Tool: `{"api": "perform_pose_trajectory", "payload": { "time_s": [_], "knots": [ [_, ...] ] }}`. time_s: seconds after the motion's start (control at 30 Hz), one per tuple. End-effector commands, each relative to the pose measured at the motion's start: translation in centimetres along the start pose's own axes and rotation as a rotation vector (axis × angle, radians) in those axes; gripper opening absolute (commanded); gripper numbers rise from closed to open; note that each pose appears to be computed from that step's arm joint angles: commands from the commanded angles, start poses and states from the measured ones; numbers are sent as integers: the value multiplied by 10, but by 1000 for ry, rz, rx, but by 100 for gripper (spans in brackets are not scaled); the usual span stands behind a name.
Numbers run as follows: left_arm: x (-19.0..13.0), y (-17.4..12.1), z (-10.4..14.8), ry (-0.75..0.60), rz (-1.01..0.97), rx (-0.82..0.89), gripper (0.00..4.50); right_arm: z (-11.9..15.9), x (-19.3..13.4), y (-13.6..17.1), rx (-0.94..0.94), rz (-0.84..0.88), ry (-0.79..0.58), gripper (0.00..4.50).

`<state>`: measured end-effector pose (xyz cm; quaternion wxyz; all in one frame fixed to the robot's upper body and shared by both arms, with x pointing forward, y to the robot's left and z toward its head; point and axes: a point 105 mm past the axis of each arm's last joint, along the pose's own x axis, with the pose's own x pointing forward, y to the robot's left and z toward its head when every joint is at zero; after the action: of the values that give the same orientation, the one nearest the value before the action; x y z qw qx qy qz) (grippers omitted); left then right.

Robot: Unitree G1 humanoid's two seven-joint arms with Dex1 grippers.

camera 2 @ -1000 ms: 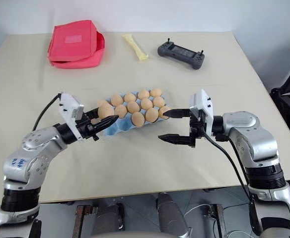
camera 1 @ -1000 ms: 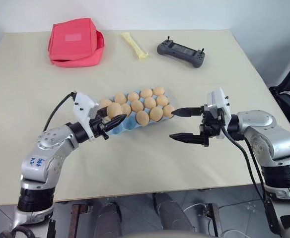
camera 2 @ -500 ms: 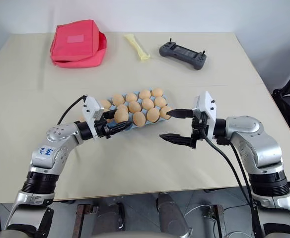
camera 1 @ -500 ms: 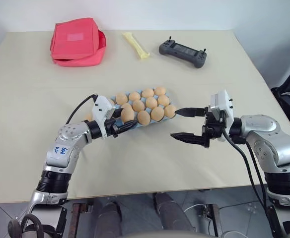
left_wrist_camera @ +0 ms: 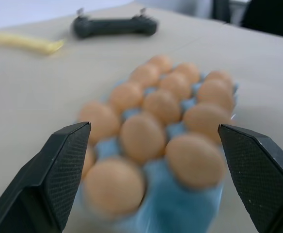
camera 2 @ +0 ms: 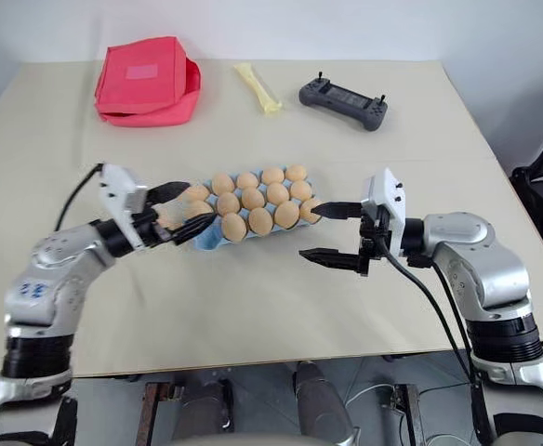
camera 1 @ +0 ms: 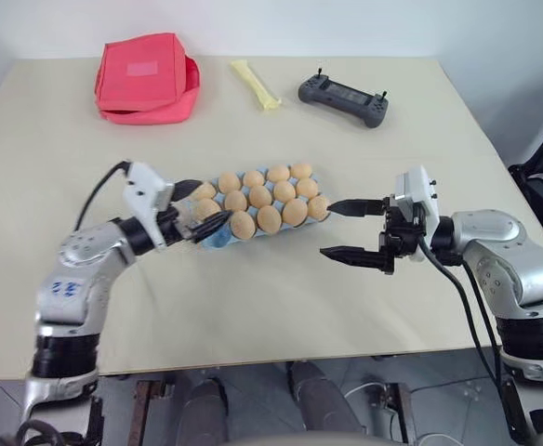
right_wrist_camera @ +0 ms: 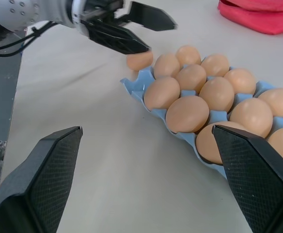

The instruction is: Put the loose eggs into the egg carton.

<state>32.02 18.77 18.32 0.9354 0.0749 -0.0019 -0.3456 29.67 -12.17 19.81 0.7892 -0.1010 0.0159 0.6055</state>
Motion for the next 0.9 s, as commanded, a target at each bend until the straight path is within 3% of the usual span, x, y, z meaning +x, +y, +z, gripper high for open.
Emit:
{"api": "perform_pose_trajectory", "payload": {
  "time_s": [0.03, 0.33, 0.5, 0.9],
  "knots": [
    [-35, 13, -1, 22, 103, 9, 448, 10, -3, -3, -40, 5, -19, 450],
    [-108, 18, -45, 131, 287, -79, 448, 8, 3, -6, -30, 43, -19, 450],
    [-121, 17, -49, 155, 309, -83, 448, 8, 3, -7, -28, 52, -21, 450],
    [-47, 41, -32, 83, 177, -25, 448, 12, 0, 1, -34, 81, -41, 450]
  ]
}}
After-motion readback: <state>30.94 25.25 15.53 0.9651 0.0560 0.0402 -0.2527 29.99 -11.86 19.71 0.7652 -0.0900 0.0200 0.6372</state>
